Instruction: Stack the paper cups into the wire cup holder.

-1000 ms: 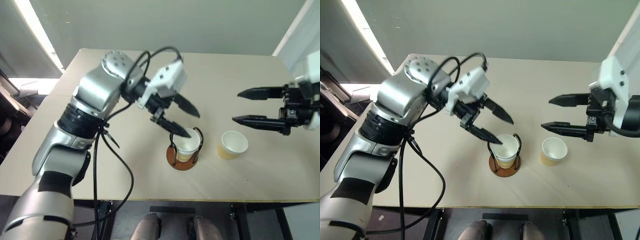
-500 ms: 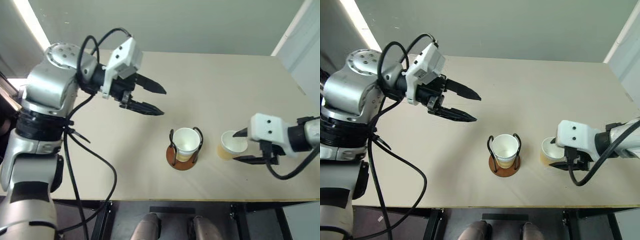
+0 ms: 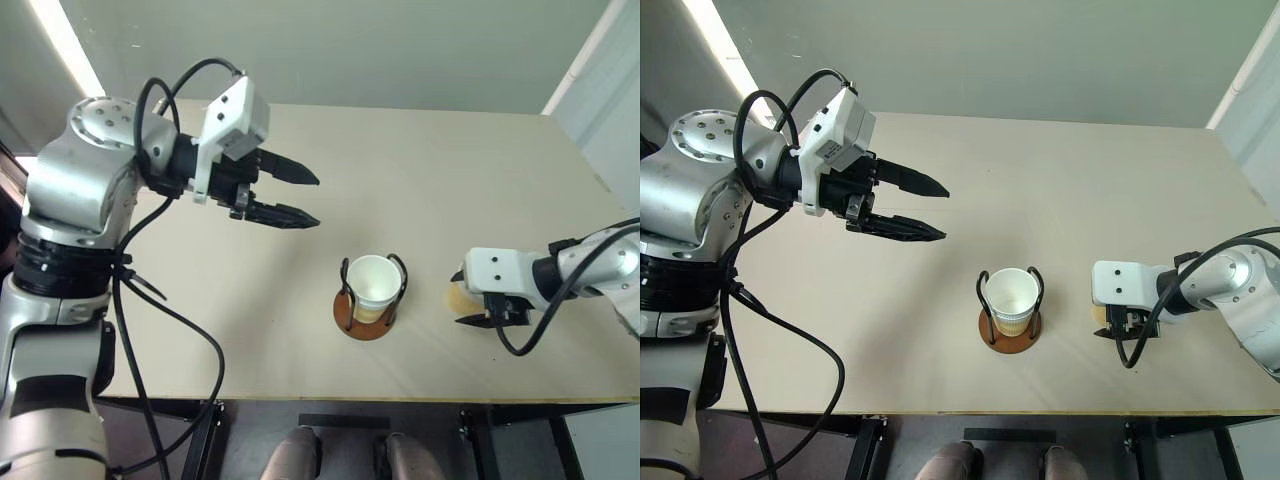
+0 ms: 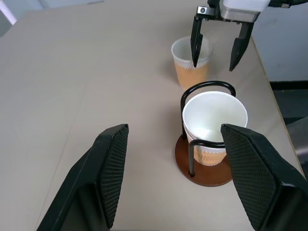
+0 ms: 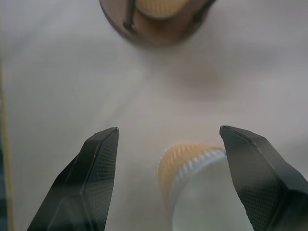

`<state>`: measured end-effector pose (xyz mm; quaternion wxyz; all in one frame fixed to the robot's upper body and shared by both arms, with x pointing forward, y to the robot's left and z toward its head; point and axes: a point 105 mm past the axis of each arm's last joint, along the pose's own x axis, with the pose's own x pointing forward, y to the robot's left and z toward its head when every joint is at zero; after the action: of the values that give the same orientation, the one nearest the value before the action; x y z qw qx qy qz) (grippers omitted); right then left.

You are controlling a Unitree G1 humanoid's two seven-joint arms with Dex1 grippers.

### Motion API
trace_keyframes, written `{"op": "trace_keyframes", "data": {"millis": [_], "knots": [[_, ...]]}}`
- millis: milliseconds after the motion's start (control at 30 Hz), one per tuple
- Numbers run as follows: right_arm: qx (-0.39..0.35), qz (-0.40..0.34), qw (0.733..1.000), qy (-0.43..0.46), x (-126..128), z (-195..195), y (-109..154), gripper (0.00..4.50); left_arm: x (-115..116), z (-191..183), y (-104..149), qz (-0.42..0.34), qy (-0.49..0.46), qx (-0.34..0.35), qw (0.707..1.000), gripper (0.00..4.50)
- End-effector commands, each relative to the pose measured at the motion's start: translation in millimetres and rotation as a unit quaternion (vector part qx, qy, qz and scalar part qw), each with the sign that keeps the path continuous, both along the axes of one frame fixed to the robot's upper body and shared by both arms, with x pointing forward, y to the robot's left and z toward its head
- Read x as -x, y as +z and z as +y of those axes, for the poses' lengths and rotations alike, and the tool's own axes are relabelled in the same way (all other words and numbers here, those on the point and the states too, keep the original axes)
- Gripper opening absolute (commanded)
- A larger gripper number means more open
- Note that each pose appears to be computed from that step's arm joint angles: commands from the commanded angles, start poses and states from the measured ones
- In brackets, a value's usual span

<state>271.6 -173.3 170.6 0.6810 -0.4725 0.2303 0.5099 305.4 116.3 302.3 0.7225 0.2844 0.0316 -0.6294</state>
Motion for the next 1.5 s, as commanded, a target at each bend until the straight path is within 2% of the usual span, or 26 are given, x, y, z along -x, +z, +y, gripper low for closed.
{"op": "trace_keyframes", "data": {"millis": [33,233,367,467,667,967,1067,1300,1333,1500], "knots": [[0.003,0.003,1.0,-0.003,0,-1,1,3.46,6,0,11,-0.02,-0.004,0.012,1.0,3.28],[-0.067,0.021,0.997,0.015,10,17,20,3.46,5,0,11,-0.019,-0.006,0.011,1.0,3.28],[-0.091,0.023,0.996,-0.004,10,11,35,3.46,6,-1,10,-0.016,-0.01,0.009,1.0,3.28],[-0.07,-0.009,0.997,-0.04,1,-10,48,3.46,6,0,9,-0.015,-0.012,0.008,1.0,3.28],[0.001,-0.013,0.998,-0.059,-3,-34,29,3.46,10,1,7,-0.009,-0.03,0.002,0.999,3.28],[0.03,-0.01,0.999,-0.034,-5,-27,7,3.46,13,3,6,-0.013,-0.032,-0.001,0.999,3.28],[0.029,-0.006,0.999,-0.031,-5,-23,2,2.82,14,4,6,-0.013,-0.029,-0.002,1.0,3.31],[0.036,-0.003,0.999,-0.026,-5,-24,-1,0.27,14,6,5,-0.014,-0.023,-0.002,1.0,3.31],[0.035,-0.003,0.999,-0.025,-4,-24,-1,0.01,14,6,4,-0.014,-0.023,-0.002,1.0,3.31],[0.01,-0.019,1.0,-0.019,-7,-20,17,0.01,14,9,1,-0.005,-0.02,-0.007,1.0,3.31]]}}
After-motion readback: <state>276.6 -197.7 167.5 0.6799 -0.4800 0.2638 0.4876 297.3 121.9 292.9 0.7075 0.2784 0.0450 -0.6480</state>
